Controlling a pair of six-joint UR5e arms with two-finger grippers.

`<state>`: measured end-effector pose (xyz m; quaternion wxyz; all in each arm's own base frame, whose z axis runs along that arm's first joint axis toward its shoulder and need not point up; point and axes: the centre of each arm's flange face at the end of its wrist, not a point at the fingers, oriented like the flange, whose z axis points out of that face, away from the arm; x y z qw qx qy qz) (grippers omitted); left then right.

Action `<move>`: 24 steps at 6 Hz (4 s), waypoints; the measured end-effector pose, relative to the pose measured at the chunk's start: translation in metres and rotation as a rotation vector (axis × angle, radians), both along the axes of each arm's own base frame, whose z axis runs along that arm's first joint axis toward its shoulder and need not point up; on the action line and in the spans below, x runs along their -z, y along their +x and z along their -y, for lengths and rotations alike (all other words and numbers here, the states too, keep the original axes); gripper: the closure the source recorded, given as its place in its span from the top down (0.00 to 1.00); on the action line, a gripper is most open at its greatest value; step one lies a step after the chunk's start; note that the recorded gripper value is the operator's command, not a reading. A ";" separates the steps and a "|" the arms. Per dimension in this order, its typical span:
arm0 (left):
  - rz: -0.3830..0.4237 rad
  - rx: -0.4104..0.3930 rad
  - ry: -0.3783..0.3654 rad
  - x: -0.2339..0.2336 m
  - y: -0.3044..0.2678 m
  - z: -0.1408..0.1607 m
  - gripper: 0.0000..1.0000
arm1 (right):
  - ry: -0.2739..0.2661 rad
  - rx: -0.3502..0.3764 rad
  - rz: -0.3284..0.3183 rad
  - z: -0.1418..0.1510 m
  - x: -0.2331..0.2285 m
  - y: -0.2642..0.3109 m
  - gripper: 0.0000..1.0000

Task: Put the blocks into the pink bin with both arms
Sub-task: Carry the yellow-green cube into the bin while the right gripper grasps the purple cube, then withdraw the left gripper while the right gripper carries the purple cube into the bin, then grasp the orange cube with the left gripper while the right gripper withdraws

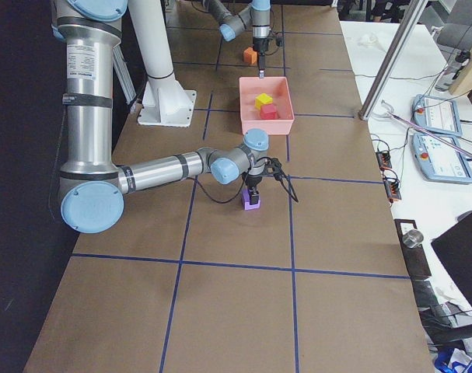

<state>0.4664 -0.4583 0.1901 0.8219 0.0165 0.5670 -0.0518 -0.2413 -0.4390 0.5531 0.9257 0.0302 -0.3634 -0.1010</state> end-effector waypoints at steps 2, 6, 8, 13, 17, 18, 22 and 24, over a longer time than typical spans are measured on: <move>-0.010 0.014 0.008 0.004 -0.011 0.002 1.00 | -0.010 0.008 -0.017 0.002 -0.012 -0.003 0.16; 0.071 0.049 0.024 -0.086 -0.103 -0.026 0.98 | 0.062 -0.010 0.058 0.006 0.048 -0.003 0.00; 0.179 0.004 0.089 -0.155 -0.141 -0.038 0.98 | 0.061 -0.103 0.140 0.032 0.153 -0.020 0.00; 0.283 -0.015 0.070 -0.222 -0.174 -0.047 0.99 | -0.127 -0.256 0.188 0.002 0.357 -0.190 0.63; 0.401 -0.218 0.364 -0.271 -0.179 -0.048 1.00 | -0.106 -0.308 0.150 -0.027 0.338 -0.255 1.00; 0.416 -0.267 0.412 -0.284 -0.174 -0.045 1.00 | -0.099 -0.319 0.154 -0.022 0.338 -0.250 1.00; 0.416 -0.337 0.462 -0.289 -0.151 -0.049 1.00 | -0.093 -0.351 0.167 -0.005 0.341 -0.232 1.00; 0.416 -0.368 0.465 -0.293 -0.136 -0.055 0.90 | -0.160 -0.363 0.198 0.030 0.334 -0.175 1.00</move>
